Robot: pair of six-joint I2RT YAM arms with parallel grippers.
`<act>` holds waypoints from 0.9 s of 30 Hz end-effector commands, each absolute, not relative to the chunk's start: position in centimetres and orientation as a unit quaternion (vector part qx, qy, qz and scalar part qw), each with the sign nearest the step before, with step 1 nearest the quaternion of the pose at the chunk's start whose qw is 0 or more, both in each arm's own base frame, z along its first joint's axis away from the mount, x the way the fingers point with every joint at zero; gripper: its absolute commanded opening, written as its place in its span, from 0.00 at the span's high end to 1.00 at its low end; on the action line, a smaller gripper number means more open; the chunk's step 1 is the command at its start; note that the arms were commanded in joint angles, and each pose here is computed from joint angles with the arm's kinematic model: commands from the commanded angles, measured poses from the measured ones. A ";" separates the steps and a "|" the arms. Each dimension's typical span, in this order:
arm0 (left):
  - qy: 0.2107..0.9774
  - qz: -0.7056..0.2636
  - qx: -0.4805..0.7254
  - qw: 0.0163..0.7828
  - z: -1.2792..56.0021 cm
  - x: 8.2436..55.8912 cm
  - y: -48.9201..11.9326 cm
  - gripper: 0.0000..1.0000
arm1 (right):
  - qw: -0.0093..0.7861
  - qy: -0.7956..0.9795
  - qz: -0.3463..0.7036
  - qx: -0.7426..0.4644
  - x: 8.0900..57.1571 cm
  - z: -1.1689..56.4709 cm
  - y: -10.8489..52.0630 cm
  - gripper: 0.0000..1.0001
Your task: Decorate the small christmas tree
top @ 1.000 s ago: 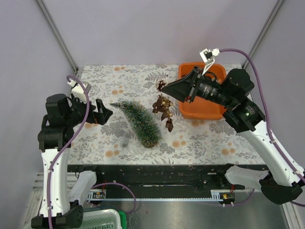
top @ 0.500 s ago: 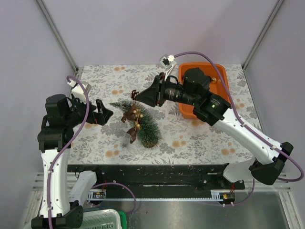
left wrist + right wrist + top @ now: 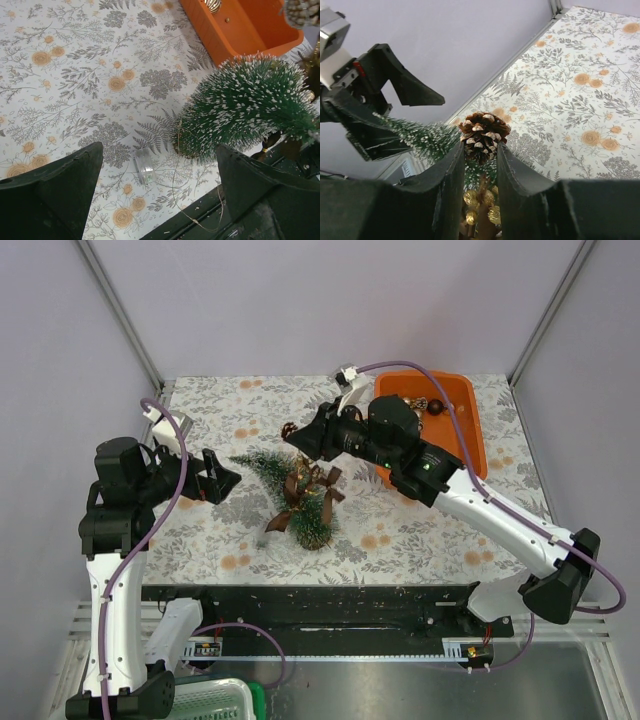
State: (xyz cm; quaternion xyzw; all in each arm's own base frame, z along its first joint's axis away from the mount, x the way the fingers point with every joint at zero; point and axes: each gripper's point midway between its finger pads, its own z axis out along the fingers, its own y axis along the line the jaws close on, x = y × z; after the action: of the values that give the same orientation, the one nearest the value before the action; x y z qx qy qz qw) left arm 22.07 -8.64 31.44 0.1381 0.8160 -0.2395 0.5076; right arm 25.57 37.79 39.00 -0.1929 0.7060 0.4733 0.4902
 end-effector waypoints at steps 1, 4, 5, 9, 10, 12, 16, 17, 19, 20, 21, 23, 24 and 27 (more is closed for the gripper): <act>0.788 -0.257 0.162 0.535 33.3 22.0 -9.5 0.01 | 0.527 0.691 0.463 -0.174 27.0 39.5 38.0 0.69; 0.787 -0.263 0.165 0.533 33.1 21.9 -9.7 0.01 | 0.515 0.701 0.463 -0.171 27.1 37.9 38.3 0.68; 0.786 -0.263 0.166 0.535 33.2 21.9 -9.7 0.01 | 0.519 0.695 0.469 -0.168 27.2 38.1 38.5 0.67; 0.783 -0.271 0.168 0.534 33.4 21.8 -9.9 0.01 | 0.504 0.704 0.470 -0.172 27.1 36.7 39.0 0.64; 0.782 -0.271 0.169 0.535 33.5 21.8 -9.9 0.01 | 0.501 0.705 0.471 -0.175 27.1 36.6 39.1 0.63; 0.782 -0.272 0.170 0.535 33.5 21.9 -10.0 0.01 | 0.491 0.708 0.475 -0.181 26.9 36.1 39.4 0.61; 0.781 -0.274 0.172 0.535 33.5 22.0 -10.0 0.01 | 0.478 0.713 0.478 -0.185 26.6 35.4 39.7 0.53; 0.780 -0.274 0.172 0.535 33.5 22.0 -10.0 0.01 | 0.476 0.715 0.477 -0.185 26.6 35.1 39.7 0.49; 0.781 -0.276 0.173 0.533 33.4 22.1 -10.1 0.01 | 0.478 0.718 0.472 -0.181 26.8 34.9 39.6 0.42; 0.779 -0.277 0.174 0.535 33.5 22.1 -10.1 0.01 | 0.481 0.719 0.468 -0.178 27.0 34.9 39.5 0.38; 0.779 -0.278 0.175 0.534 33.5 22.1 -10.2 0.01 | 0.487 0.720 0.463 -0.175 27.2 34.9 39.3 0.36; 0.780 -0.279 0.174 0.533 33.4 22.1 -10.2 0.01 | 0.488 0.735 0.441 -0.167 27.6 34.2 38.6 0.29; 0.779 -0.279 0.175 0.533 33.5 22.2 -10.2 0.01 | 0.491 0.737 0.434 -0.166 27.8 34.2 38.4 0.27; 0.780 -0.278 0.174 0.533 33.3 22.2 -10.1 0.01 | 0.506 0.737 0.418 -0.163 28.3 35.0 37.8 0.24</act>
State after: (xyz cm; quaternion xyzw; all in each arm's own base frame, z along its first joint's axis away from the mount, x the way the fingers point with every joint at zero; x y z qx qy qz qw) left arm 21.88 -9.84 32.61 0.1644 0.7939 -0.2699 0.5195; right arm 27.72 38.65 33.21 -0.1689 0.7441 0.4382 0.4750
